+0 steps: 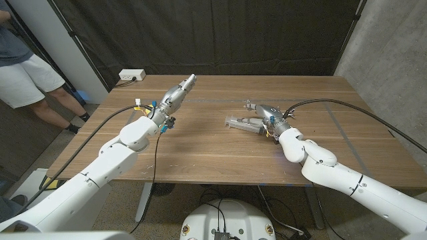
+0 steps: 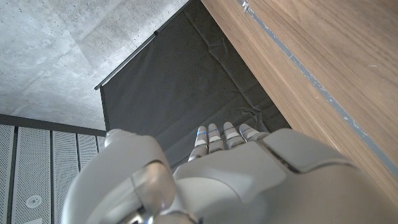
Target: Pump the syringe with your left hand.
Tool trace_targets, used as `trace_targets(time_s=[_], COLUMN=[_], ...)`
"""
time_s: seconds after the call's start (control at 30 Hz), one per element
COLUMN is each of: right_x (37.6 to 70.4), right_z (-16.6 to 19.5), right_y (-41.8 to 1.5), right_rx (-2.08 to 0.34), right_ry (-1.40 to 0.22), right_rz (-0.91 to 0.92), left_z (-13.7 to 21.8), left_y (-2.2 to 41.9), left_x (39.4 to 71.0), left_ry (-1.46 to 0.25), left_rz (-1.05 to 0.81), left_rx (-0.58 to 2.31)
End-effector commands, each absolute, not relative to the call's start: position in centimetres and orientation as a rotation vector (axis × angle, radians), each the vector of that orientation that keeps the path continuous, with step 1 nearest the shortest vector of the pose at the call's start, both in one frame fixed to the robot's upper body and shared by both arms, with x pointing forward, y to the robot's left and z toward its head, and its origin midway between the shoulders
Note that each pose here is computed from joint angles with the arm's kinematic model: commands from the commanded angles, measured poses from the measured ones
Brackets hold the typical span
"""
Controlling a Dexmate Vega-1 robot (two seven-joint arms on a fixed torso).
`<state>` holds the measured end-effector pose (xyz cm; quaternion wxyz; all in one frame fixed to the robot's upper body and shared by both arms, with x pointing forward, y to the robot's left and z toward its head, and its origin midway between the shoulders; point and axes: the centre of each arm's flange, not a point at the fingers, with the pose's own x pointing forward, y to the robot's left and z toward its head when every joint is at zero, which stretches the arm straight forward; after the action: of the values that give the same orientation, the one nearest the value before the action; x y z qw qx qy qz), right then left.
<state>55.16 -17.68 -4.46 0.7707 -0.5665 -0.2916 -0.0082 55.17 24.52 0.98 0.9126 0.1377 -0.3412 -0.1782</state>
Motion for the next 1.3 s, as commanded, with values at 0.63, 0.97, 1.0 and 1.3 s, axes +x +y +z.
trace_targets(time_s=[0.63, 0.97, 1.0, 1.3], right_x=[55.9, 57.2, 57.3, 58.6], right_z=[-1.0, -0.9, -1.0, -2.1], right_y=[-24.5, -25.9, -26.0, -27.2], right_rx=[-0.247, -0.081, -0.076, 0.001], right_ry=[-0.785, -0.762, -0.755, -0.707], right_rz=[0.081, 0.177, 0.176, 0.228], left_z=[-0.8, -0.6, -0.6, -0.1], left_y=[28.0, 28.5, 28.4, 27.3], left_x=[55.1, 56.6, 56.7, 56.7], left_ry=[-0.705, -0.691, -0.690, -0.695], left_rz=[-0.337, -0.347, -0.349, -0.347], left_rx=[0.217, 0.153, 0.156, 0.158])
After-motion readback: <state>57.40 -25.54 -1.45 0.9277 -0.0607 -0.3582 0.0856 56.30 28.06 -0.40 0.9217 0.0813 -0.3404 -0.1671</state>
